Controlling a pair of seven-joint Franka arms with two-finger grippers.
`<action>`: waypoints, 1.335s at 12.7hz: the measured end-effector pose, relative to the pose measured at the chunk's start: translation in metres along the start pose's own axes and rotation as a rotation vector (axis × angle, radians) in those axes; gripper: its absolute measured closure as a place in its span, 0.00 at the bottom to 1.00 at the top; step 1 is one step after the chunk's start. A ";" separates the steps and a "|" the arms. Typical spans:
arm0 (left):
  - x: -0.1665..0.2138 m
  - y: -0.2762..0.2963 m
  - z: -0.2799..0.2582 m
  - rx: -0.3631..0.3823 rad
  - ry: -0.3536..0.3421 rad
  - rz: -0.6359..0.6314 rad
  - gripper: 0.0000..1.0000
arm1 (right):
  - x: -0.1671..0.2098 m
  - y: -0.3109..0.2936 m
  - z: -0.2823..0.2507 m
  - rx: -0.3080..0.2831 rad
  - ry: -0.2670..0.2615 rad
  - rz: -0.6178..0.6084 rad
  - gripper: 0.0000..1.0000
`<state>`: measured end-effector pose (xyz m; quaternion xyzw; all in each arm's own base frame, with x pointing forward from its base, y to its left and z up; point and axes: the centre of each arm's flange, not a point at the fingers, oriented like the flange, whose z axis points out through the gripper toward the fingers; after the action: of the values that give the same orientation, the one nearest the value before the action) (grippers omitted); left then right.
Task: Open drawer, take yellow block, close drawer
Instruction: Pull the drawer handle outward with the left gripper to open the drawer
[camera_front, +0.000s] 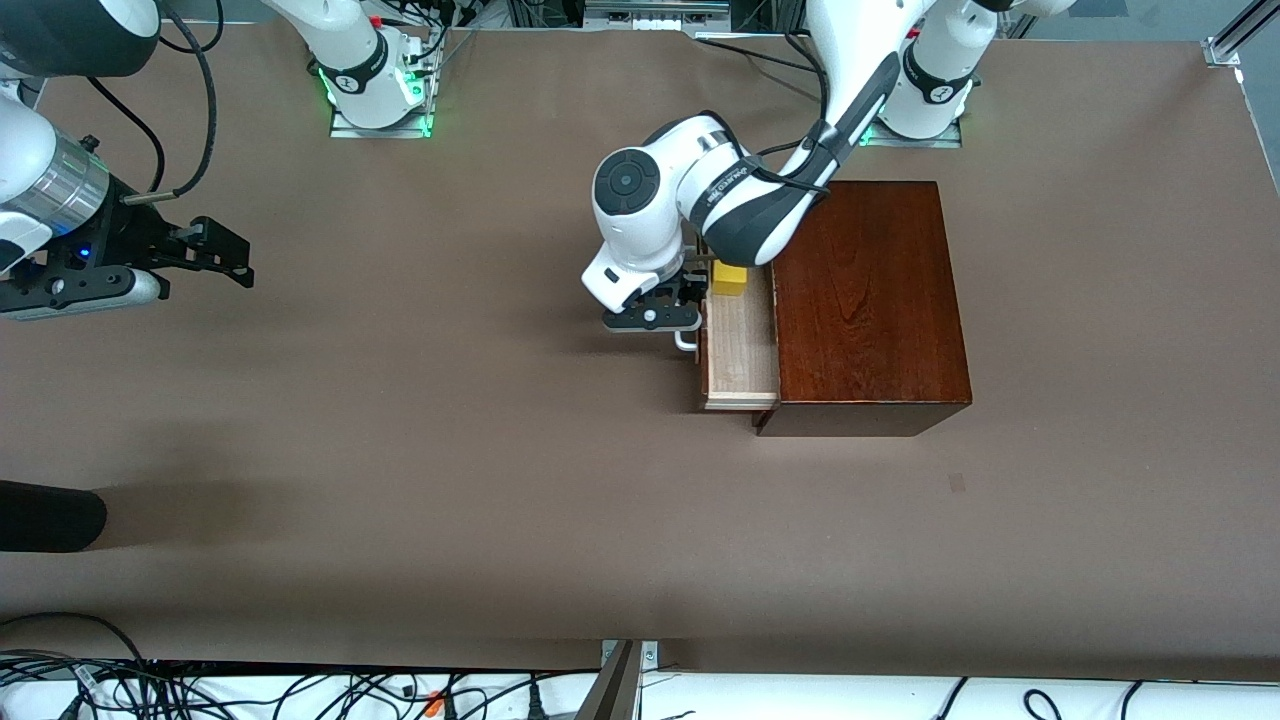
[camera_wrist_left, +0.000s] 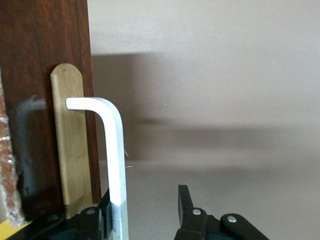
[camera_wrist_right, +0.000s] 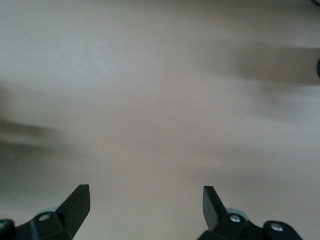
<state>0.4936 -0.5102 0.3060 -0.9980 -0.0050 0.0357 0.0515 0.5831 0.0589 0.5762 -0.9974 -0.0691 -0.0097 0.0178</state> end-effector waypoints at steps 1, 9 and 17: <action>-0.001 0.004 -0.001 -0.005 0.003 -0.001 0.46 | 0.000 0.000 0.000 0.000 0.000 0.000 0.00; -0.008 0.027 -0.007 -0.067 0.048 -0.003 0.41 | 0.000 0.000 0.000 0.000 0.000 0.000 0.00; -0.009 0.041 -0.025 -0.154 -0.047 -0.068 0.00 | 0.000 0.000 0.000 0.000 0.000 0.001 0.00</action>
<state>0.4863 -0.5532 0.3275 -0.9972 -0.0428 0.0567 -0.0245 0.5831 0.0586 0.5762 -0.9974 -0.0688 -0.0097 0.0178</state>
